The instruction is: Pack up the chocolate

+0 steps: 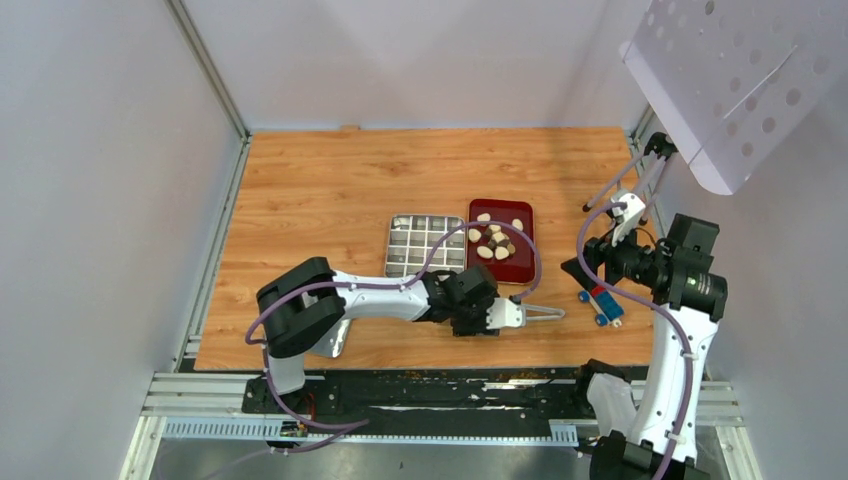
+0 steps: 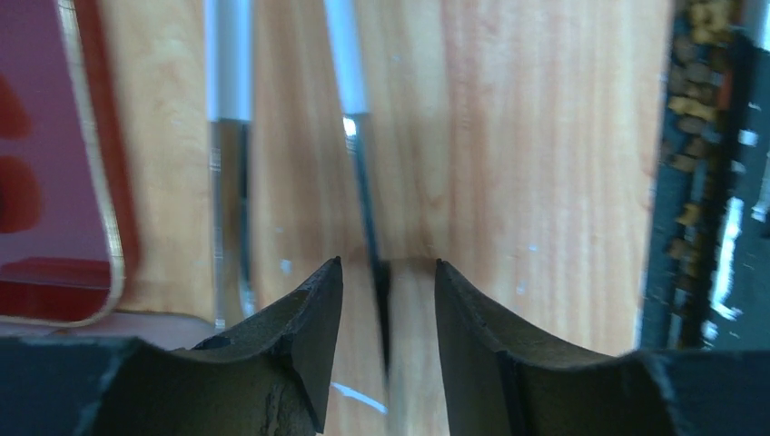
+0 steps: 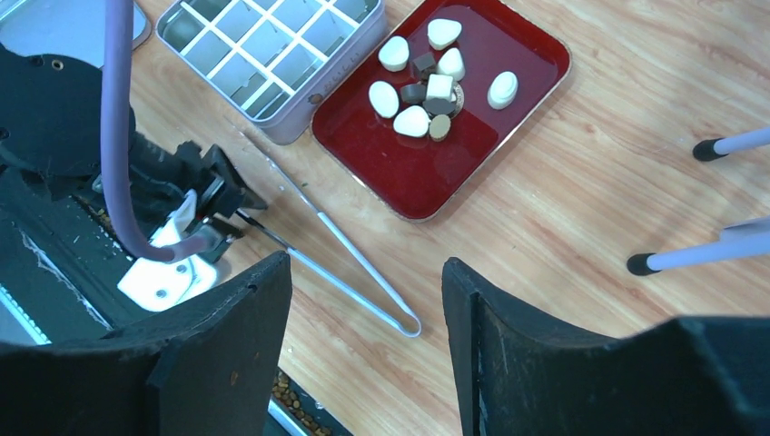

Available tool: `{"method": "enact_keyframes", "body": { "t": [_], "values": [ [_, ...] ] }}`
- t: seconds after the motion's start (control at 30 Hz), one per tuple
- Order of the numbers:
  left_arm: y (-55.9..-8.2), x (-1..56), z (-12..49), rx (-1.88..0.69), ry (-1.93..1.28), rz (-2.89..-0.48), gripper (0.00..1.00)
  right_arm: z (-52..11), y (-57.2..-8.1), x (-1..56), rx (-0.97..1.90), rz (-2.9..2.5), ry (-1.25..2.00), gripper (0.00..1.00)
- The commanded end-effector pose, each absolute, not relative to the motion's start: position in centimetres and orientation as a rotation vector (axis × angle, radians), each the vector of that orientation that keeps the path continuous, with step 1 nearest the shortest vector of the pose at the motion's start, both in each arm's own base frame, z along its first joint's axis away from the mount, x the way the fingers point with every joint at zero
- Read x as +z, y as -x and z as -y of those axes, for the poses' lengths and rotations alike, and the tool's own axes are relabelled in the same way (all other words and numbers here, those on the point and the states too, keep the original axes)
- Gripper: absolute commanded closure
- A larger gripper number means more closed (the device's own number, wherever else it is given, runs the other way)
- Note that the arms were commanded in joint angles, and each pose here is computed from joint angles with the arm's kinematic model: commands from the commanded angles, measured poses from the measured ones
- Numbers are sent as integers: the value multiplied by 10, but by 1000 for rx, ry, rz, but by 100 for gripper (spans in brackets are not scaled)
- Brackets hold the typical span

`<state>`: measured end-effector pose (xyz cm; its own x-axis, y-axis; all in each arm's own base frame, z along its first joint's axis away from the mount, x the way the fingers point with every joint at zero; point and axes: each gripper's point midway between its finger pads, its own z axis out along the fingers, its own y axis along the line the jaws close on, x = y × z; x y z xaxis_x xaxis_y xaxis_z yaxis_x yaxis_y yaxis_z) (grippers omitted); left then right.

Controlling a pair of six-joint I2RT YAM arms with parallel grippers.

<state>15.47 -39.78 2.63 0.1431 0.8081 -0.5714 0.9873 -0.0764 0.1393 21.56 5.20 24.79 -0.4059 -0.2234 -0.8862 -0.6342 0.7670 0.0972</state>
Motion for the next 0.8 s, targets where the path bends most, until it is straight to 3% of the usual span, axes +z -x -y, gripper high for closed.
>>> {"method": "enact_keyframes", "body": {
  "t": [0.0, 0.17, 0.3, 0.5, 0.7, 0.77],
  "values": [
    [-172, 40, 422, -446, -1866, -1655, 52, -59, -203, 249, 550, -1973, 623, 38],
    [-152, 34, 427, -578, -1955, -1620, 72, -58, -202, 250, 543, -1974, 625, 38],
    [-132, 46, 425, -730, -2025, -1538, 99, -62, -197, 246, 588, -1992, 682, 38],
    [-143, 110, 422, -891, -1936, -1439, 100, -76, -175, 257, 726, -1956, 916, 36],
    [-158, 157, 409, -1018, -1832, -1454, 100, -93, -169, 275, 723, -1848, 1103, 12],
    [-167, 163, 404, -1008, -1810, -1456, 100, -104, -170, 273, 704, -1842, 1195, 9]
  ]
}}
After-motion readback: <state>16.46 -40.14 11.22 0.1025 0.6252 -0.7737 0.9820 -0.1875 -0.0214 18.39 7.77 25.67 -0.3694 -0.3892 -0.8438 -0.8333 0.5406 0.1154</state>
